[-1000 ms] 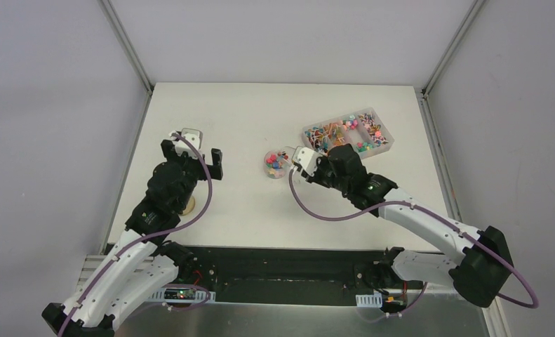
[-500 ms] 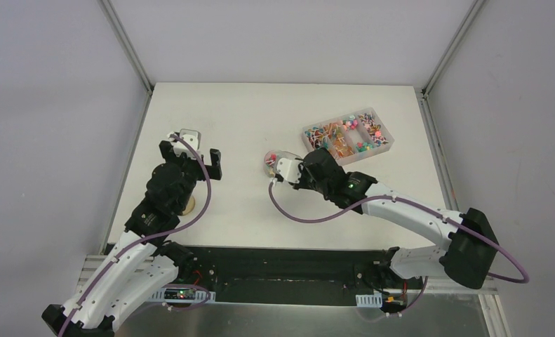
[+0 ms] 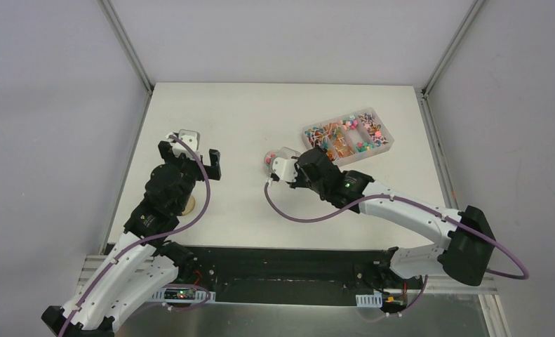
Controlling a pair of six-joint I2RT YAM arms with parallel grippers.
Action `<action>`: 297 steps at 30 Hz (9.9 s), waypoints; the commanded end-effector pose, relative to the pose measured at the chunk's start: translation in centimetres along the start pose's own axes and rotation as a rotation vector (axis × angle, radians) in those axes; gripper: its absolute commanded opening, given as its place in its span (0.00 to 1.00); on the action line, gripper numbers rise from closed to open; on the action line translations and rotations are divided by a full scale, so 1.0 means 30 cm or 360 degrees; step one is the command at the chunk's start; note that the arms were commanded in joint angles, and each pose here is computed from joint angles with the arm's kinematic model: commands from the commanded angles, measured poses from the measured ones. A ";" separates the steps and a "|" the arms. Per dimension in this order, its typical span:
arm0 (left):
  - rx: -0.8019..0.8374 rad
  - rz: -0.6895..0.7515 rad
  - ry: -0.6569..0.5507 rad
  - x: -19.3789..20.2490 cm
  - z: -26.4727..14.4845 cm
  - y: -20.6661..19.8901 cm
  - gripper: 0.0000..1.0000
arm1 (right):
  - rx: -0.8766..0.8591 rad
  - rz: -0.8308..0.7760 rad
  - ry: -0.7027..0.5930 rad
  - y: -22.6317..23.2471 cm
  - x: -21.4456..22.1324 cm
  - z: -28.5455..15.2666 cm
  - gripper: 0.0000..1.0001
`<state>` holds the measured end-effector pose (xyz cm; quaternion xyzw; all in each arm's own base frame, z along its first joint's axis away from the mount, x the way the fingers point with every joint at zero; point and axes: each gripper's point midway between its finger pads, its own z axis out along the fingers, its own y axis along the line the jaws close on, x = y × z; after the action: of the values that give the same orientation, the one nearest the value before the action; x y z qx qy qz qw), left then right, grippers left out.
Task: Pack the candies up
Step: Place the fake candies in the packing bottle, then scoop the fake candies from the storage box, then place the fake candies in the packing bottle, then scoop the fake candies from the storage box.
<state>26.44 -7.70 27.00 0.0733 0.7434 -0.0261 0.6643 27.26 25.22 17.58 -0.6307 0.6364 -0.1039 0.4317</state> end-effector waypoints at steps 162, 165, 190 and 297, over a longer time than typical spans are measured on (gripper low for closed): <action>0.0036 0.0040 0.0010 0.010 0.026 -0.020 0.99 | 0.0641 0.1388 -0.0339 -0.233 0.393 -0.064 0.00; 0.0031 0.0036 0.0003 0.008 0.022 -0.016 0.99 | 0.0642 0.1374 -0.0386 -0.243 0.375 -0.078 0.00; 0.0003 0.0021 -0.0026 -0.009 0.011 -0.002 0.99 | 0.0327 0.1043 -0.0518 -0.227 0.239 -0.062 0.00; -0.0063 -0.0013 -0.0078 -0.033 -0.012 0.031 0.99 | -0.0081 0.0942 0.0860 -0.188 0.357 -0.059 0.00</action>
<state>26.22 -6.93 27.45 0.0646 0.7375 -0.0135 0.6721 31.13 13.54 16.74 -0.4035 0.8774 -0.1255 0.2273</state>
